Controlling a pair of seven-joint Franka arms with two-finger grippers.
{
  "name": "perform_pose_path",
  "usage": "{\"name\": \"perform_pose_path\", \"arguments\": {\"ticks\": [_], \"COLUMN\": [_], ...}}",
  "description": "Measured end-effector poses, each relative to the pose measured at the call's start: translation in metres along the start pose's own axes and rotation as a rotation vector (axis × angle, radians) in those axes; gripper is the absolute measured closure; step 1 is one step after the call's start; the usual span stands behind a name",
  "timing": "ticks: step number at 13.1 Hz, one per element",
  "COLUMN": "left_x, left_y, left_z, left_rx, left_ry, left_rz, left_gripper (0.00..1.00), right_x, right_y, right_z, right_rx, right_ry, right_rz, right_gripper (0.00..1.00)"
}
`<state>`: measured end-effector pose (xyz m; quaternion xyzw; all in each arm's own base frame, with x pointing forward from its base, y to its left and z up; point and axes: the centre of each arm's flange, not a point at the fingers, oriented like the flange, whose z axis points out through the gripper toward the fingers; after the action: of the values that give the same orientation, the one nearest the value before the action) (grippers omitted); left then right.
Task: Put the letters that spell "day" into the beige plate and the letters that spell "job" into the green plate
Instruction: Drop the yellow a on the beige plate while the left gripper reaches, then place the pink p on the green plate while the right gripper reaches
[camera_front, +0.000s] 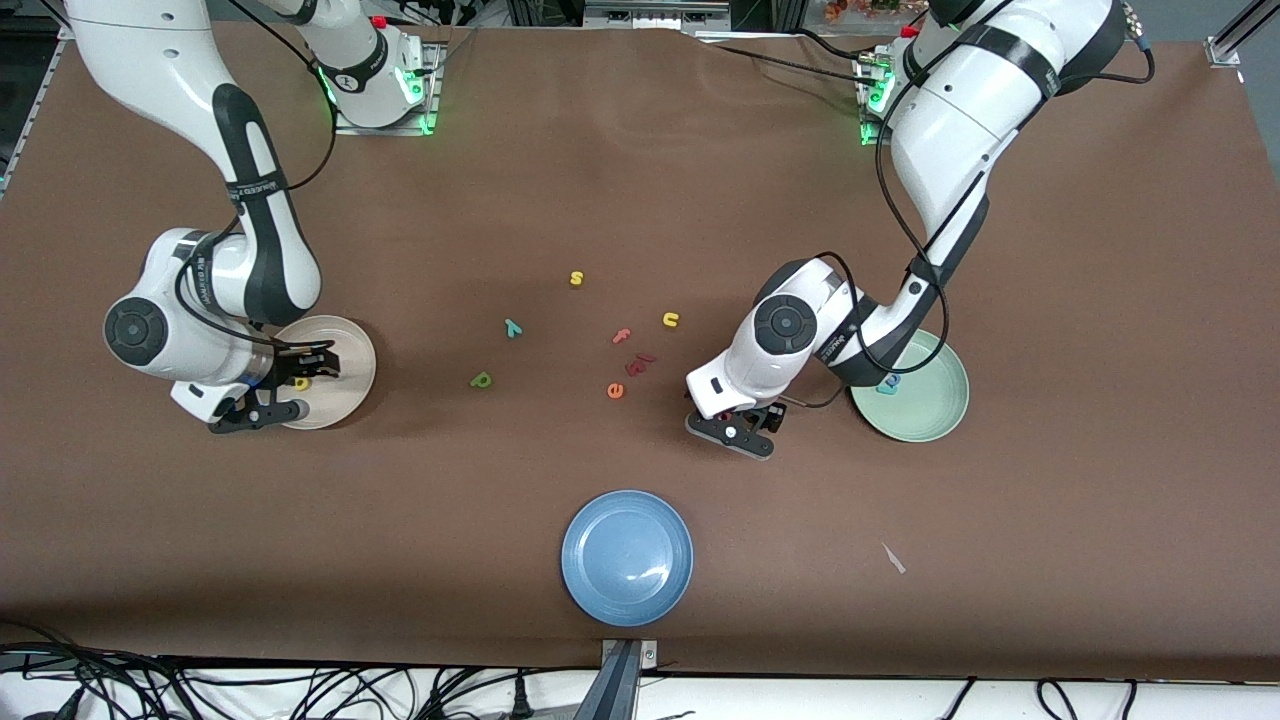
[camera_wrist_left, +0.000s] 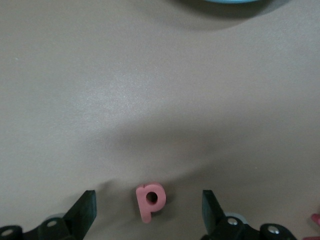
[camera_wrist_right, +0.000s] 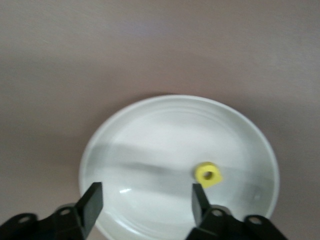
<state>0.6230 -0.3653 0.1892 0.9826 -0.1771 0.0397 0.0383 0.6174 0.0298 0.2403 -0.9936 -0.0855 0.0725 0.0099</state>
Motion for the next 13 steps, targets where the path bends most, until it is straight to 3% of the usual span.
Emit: {"name": "perform_pose_path", "arguments": {"ticks": [1, 2, 4, 5, 6, 8, 9, 13], "left_x": [-0.001, -0.002, -0.004, -0.005, -0.005, -0.004, -0.004, 0.001], "left_y": [0.000, 0.000, 0.000, 0.001, 0.001, 0.001, 0.001, -0.022], "left_z": [0.004, 0.007, 0.013, 0.015, 0.016, 0.015, 0.014, 0.002], "left_rx": [0.006, 0.014, 0.019, 0.018, 0.018, 0.019, 0.020, 0.051], "left_ry": [0.002, 0.001, -0.006, -0.009, -0.010, -0.007, -0.006, -0.041], "left_rz": [0.010, 0.021, 0.029, 0.030, 0.031, 0.031, 0.031, 0.002], "left_gripper": [0.07, 0.15, 0.34, 0.35, 0.42, 0.69, 0.74, 0.74], "right_x": [0.005, 0.008, 0.010, 0.011, 0.012, 0.013, 0.013, 0.011], "right_y": [-0.022, -0.046, -0.092, -0.112, -0.130, -0.165, -0.182, -0.227], "right_z": [-0.003, -0.004, -0.002, -0.001, 0.000, 0.004, 0.009, 0.039], "right_rx": [0.006, 0.010, 0.022, 0.027, 0.032, 0.040, 0.041, 0.032], "right_ry": [0.000, 0.001, -0.001, 0.005, 0.021, 0.054, 0.071, 0.095], "right_rz": [0.025, 0.051, 0.089, 0.110, 0.140, 0.200, 0.229, 0.301], "right_gripper": [0.03, 0.00, 0.00, 0.00, 0.00, 0.00, 0.00, 0.00]}}
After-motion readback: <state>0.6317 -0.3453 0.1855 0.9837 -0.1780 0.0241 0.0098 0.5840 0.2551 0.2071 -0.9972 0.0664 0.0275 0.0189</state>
